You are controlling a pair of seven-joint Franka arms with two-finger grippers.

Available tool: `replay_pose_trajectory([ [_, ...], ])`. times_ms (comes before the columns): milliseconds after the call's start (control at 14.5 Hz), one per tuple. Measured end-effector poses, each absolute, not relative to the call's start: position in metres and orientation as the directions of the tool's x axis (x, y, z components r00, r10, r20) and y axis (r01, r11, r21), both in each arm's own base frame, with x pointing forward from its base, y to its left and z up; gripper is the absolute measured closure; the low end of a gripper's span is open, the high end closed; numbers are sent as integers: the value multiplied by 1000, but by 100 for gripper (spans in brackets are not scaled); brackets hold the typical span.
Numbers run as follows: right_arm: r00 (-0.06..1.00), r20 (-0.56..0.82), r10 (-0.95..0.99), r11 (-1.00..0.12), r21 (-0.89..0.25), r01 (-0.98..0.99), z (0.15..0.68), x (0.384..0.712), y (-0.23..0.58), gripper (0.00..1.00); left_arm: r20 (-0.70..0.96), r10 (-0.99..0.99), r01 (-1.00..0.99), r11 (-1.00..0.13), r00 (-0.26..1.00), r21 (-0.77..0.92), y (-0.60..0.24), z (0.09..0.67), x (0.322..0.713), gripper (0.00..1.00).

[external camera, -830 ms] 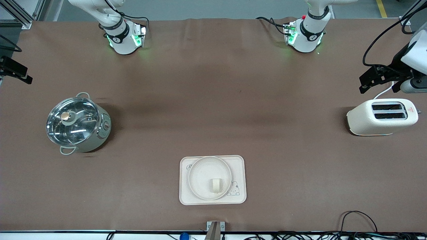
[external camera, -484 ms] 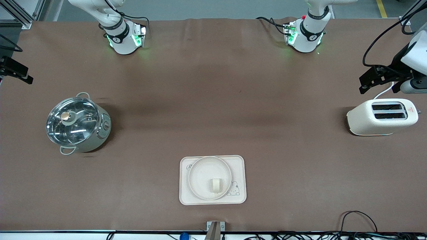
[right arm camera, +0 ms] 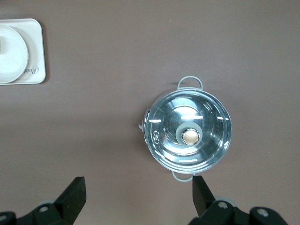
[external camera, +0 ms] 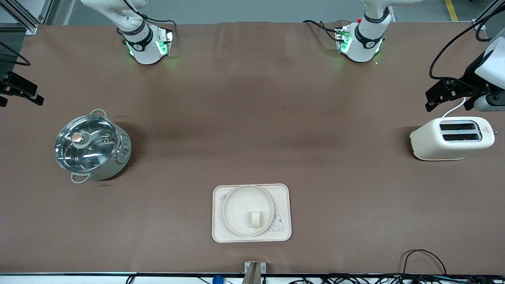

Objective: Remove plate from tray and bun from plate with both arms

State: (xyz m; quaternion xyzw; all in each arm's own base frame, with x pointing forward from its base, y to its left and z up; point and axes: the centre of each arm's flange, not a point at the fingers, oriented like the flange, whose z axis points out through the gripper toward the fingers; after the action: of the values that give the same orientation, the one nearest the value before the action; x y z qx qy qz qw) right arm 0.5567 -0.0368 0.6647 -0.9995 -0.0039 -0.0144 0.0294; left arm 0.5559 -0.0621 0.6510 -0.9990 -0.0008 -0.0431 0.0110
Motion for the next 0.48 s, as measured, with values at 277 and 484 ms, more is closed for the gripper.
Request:
replay_pose_trajectory([
  [277, 997, 18, 69, -988, -139, 71, 623, 590, 11, 0, 87, 1, 3, -1000, 996, -22, -62, 651, 556, 0],
  [484, 999, -30, 35, -976, -216, 28, 571, 620, 28, 0, 87, 1, 3, -1000, 996, -22, -62, 651, 556, 0],
])
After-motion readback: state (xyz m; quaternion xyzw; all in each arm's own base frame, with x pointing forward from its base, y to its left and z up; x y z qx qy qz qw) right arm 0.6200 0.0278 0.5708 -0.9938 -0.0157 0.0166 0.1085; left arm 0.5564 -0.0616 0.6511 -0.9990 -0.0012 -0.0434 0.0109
